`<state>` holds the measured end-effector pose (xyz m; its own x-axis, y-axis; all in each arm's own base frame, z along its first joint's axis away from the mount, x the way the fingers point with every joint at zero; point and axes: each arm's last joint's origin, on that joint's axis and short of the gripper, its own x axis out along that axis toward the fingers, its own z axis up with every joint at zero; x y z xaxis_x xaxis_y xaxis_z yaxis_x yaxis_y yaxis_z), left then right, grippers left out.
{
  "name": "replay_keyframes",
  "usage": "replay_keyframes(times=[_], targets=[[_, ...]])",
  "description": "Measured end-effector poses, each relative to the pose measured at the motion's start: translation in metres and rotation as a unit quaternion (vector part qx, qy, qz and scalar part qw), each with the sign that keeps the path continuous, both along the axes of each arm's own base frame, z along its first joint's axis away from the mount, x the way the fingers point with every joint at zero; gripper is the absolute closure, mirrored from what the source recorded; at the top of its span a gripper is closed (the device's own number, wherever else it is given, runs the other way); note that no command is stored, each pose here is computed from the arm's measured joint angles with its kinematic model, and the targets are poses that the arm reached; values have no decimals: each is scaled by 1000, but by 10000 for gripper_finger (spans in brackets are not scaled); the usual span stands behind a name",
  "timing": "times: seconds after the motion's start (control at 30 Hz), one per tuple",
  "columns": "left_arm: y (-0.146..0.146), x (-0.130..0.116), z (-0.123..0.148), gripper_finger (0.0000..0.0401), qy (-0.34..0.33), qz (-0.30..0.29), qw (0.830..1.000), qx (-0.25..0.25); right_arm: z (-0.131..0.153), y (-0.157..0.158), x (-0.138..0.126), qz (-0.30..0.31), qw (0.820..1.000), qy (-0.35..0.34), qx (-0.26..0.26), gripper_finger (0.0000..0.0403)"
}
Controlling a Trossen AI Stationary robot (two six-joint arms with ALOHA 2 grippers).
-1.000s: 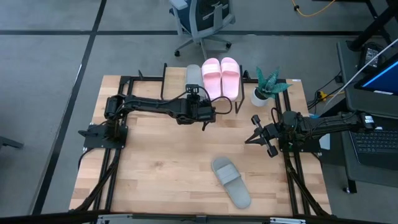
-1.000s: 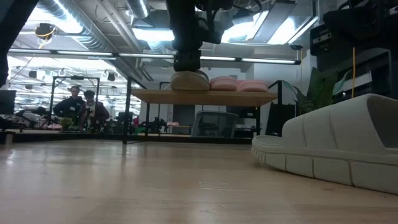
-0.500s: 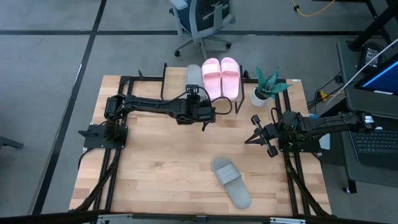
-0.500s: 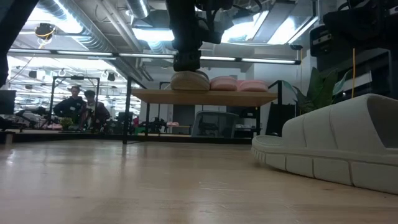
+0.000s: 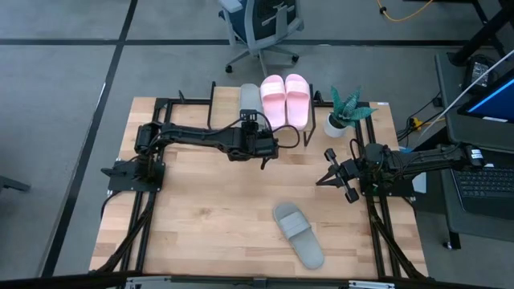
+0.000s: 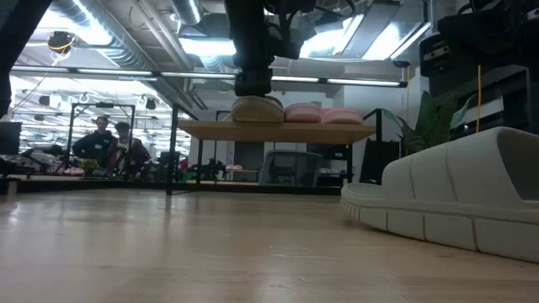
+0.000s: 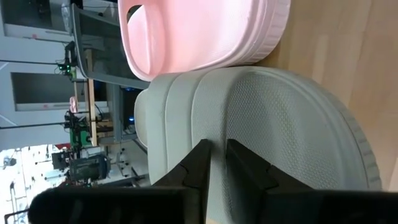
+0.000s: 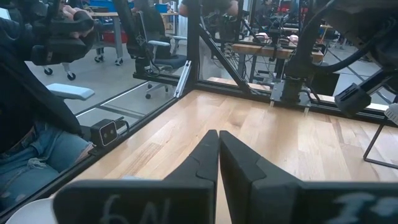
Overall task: Pick and place slides into the shelf
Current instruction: Put the left gray slipper on the shelf, then put the gray slipper on the shelf
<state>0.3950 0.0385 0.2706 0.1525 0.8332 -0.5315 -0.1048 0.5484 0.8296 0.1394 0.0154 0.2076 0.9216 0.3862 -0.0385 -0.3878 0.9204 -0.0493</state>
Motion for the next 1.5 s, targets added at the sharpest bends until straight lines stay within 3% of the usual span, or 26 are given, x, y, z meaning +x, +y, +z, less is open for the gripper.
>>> replay_keyframes(times=[0.23, 0.6, 0.77, 1.0, 1.07, 1.3, 1.5], targets=[[-2, 0, 0, 342, 4, -4, 1000, -1, 0, 0, 0, 0, 1000, 0, 0, 386], [-4, -1, 0, 237, 6, -3, 1000, 10, 0, 0, 0, 0, 1000, 0, 0, 386], [-15, -4, 7, 229, 6, -16, 1000, 14, 0, 0, 0, 0, 1000, 0, 0, 386], [-44, -24, 43, 231, -42, -54, 998, 9, -1, 0, 1, 0, 1000, 6, 0, 386], [-53, -33, 56, 231, -62, -70, 996, -6, -2, 0, 1, 0, 1000, 7, 0, 386], [-79, -70, 94, 231, -151, -106, 974, -131, -2, 0, 1, 0, 1000, 8, 1, 386], [-112, -98, 102, 231, -177, -101, 969, -137, -3, 4, 3, 12, 1000, 14, 3, 386]])
